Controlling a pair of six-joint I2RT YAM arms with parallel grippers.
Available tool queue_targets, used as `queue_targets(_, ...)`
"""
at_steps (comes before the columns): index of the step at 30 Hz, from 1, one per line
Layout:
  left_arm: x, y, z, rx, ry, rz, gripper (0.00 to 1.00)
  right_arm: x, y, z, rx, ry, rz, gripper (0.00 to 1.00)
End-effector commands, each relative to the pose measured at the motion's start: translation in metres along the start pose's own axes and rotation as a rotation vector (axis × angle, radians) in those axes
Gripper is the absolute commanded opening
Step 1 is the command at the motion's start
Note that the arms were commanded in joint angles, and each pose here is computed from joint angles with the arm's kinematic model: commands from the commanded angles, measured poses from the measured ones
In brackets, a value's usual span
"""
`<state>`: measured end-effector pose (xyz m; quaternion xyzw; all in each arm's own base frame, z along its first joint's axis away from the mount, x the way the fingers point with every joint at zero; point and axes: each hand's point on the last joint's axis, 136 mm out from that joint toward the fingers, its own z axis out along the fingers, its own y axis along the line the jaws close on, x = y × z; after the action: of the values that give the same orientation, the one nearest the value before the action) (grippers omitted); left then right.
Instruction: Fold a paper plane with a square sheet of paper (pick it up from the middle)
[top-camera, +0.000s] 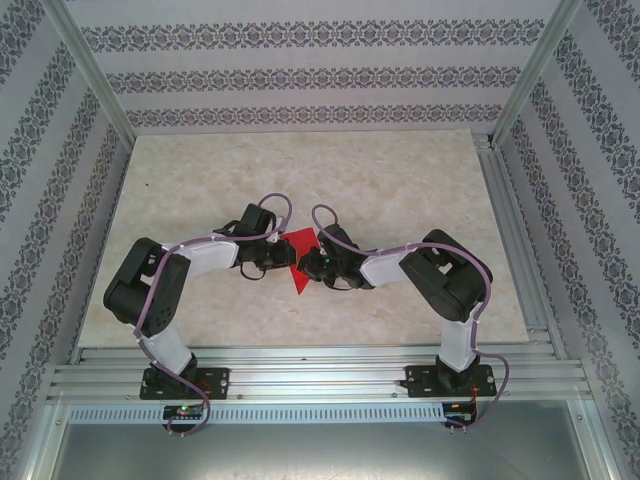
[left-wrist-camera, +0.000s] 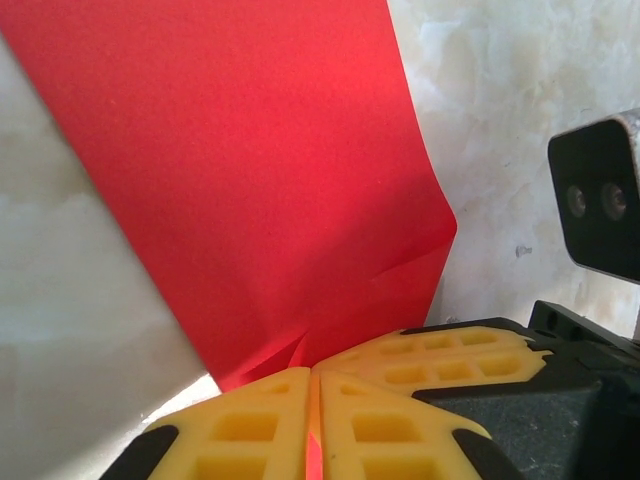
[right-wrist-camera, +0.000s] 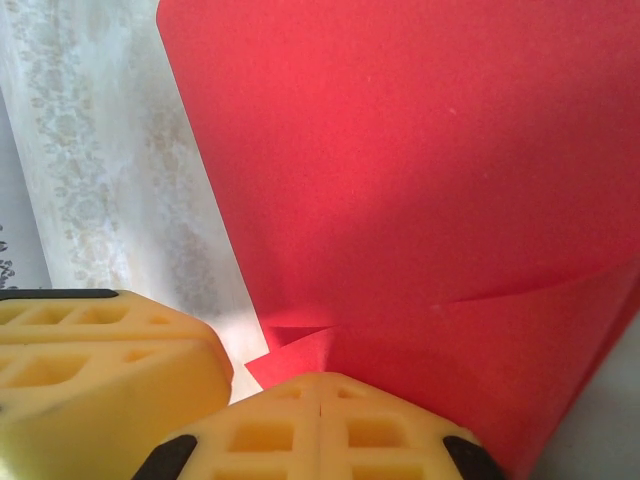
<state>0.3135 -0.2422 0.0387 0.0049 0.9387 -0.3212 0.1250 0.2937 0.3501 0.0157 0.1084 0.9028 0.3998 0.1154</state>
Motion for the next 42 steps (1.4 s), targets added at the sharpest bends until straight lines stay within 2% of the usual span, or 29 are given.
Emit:
queue_targets(1,0.008,-0.002,0.009,0.018,0.025,0.0,0.11,0.008,-0.023,0.004,0.06,0.026,0.005,0.0)
queue_targets(18,0.022,0.023,0.015,-0.071,0.058,-0.021,0.07,0.007,-0.021,0.004,0.054,0.024,0.008,0.0)
queue_targets(26,0.028,0.039,0.016,-0.143,0.071,-0.02,0.06,0.004,0.015,-0.009,-0.05,0.028,-0.052,0.0)
queue_targets(33,0.033,0.047,0.017,-0.17,0.075,-0.026,0.05,0.021,0.025,-0.03,-0.051,0.049,-0.111,0.04)
queue_targets(42,0.034,0.049,0.016,-0.178,0.067,-0.033,0.04,0.05,0.014,-0.027,-0.042,0.101,-0.096,0.03)
